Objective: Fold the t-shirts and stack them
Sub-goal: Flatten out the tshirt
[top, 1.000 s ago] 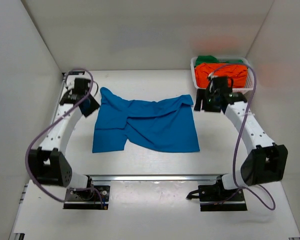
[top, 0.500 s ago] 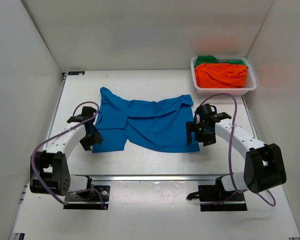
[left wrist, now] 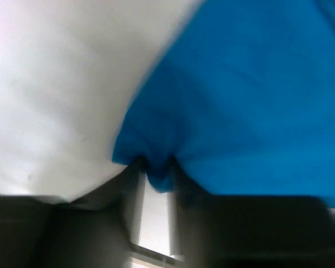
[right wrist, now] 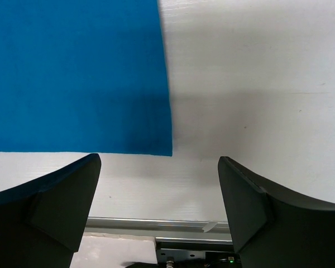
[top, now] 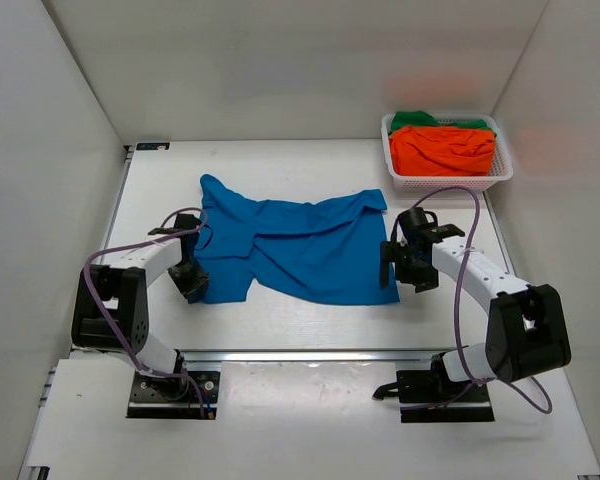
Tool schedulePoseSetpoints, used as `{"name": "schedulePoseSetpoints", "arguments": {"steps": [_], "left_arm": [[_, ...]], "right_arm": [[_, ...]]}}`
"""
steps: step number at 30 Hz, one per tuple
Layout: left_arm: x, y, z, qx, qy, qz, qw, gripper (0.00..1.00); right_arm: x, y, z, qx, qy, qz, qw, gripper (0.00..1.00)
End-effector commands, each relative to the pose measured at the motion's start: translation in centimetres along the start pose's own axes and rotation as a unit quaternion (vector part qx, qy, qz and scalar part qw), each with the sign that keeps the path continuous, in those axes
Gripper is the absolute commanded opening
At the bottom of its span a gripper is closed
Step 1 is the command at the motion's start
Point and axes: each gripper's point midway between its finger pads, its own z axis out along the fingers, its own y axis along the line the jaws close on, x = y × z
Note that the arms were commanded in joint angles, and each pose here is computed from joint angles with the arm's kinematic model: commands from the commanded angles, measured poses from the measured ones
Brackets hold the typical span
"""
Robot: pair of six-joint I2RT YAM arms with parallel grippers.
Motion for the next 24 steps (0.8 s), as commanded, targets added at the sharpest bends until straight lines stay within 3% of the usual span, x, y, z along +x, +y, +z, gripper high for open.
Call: {"name": "schedulePoseSetpoints", "arguments": {"steps": [1, 3, 4, 12, 15, 16, 17, 18, 22, 24], "left_arm": [[0.5, -0.8, 1.7, 0.014, 0.007, 0.004, 1.000, 0.26], [0.5, -1.3, 1.9, 0.025, 0.010, 0.005, 1.000, 0.04], [0.2, -1.9, 1.8, 0.038, 0.006, 0.004, 0.999, 0.00], [-0.5, -4.2, -0.1, 0.084, 0.003, 0.016, 0.996, 0.00], [-0.7, -4.6, -1.2, 0.108, 0.008, -0.002, 0.994, 0.00], [-1.1, -5.3, -2.3, 0.126, 0.003, -0.011, 0.992, 0.00], [-2.6, -6.2, -4.1, 0.153, -0.017, -0.027, 0.988, 0.00], [-2.9, -6.9, -5.0, 0.163, -0.025, -0.023, 0.986, 0.00], [-9.6, -10.3, -13.4, 0.242, -0.105, -0.048, 0.963, 0.00], [-14.3, -12.2, -19.3, 0.294, -0.154, -0.064, 0.941, 0.00]], "right_arm": [[0.0, -0.5, 0.7, 0.016, 0.001, 0.014, 1.000, 0.84], [0.4, -0.2, 1.1, 0.013, 0.013, 0.014, 1.000, 0.83], [0.5, 0.1, 1.1, 0.006, 0.014, 0.013, 1.000, 0.83], [2.2, 1.4, 3.1, 0.016, 0.063, 0.001, 0.998, 0.76], [2.3, 2.1, 3.8, 0.005, 0.075, 0.006, 0.997, 0.59], [2.4, 2.0, 4.2, 0.010, 0.079, -0.001, 0.997, 0.40], [1.8, 2.2, 4.0, 0.013, 0.077, -0.004, 0.997, 0.12], [0.6, 2.7, 3.9, 0.008, 0.064, -0.005, 0.998, 0.00], [-3.5, 4.9, 1.9, -0.033, 0.040, -0.008, 0.999, 0.00], [-8.8, 7.3, -1.5, -0.077, -0.019, -0.005, 0.997, 0.00]]}}
